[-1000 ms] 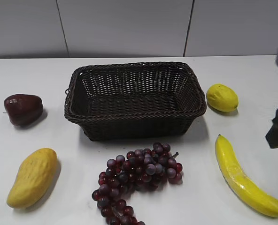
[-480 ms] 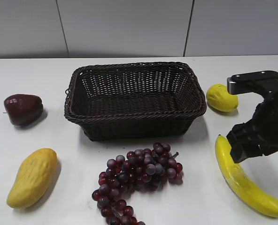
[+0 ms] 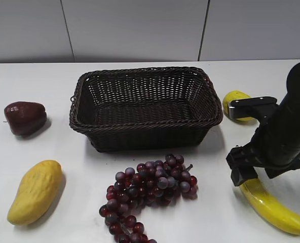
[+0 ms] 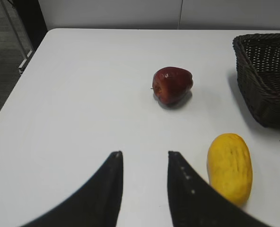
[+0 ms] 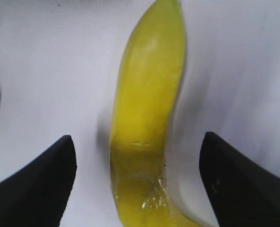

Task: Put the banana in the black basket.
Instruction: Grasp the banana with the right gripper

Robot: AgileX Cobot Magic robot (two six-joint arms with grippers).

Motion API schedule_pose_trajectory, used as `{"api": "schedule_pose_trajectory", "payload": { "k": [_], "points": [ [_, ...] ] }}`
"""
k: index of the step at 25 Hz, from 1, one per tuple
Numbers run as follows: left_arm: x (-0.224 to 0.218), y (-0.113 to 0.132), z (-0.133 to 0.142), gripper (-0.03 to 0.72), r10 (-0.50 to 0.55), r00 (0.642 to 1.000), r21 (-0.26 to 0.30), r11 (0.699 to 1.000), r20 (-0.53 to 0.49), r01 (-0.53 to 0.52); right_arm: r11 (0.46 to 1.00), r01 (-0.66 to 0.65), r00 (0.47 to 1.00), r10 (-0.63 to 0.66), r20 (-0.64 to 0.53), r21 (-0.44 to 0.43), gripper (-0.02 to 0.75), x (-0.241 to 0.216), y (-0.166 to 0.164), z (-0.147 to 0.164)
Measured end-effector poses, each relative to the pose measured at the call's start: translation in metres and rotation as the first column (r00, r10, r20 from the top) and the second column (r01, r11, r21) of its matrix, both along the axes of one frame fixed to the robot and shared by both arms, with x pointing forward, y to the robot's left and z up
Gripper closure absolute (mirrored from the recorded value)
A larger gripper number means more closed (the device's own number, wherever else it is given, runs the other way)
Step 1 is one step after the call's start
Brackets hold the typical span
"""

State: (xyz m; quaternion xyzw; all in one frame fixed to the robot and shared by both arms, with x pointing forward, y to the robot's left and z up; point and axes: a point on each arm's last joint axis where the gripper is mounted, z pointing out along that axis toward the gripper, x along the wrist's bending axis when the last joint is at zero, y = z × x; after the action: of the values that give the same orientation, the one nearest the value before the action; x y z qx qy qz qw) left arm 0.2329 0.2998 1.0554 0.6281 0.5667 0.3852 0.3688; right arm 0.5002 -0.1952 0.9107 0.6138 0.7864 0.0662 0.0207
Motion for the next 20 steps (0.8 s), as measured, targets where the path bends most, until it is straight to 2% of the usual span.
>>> {"api": "schedule_pose_trajectory", "payload": {
  "k": [4, 12, 16, 20],
  "points": [
    [0.000, 0.000, 0.000, 0.452, 0.000, 1.000, 0.000, 1.000, 0.000, 0.000, 1.000, 0.006, 1.000, -0.006, -0.023, -0.005, 0.169, 0.002, 0.001, -0.012],
    [0.000, 0.000, 0.000, 0.452, 0.000, 1.000, 0.000, 1.000, 0.000, 0.000, 1.000, 0.011, 0.999, -0.012, -0.039, -0.007, 0.387, 0.003, 0.002, -0.020],
    [0.000, 0.000, 0.000, 0.452, 0.000, 1.000, 0.000, 1.000, 0.000, 0.000, 1.000, 0.011, 0.999, -0.012, -0.051, -0.011, 0.396, 0.003, 0.002, -0.019],
    [0.000, 0.000, 0.000, 0.452, 0.000, 1.000, 0.000, 1.000, 0.000, 0.000, 0.999, -0.009, 0.993, 0.004, -0.121, -0.043, 0.396, 0.006, 0.003, -0.009]
  ]
}}
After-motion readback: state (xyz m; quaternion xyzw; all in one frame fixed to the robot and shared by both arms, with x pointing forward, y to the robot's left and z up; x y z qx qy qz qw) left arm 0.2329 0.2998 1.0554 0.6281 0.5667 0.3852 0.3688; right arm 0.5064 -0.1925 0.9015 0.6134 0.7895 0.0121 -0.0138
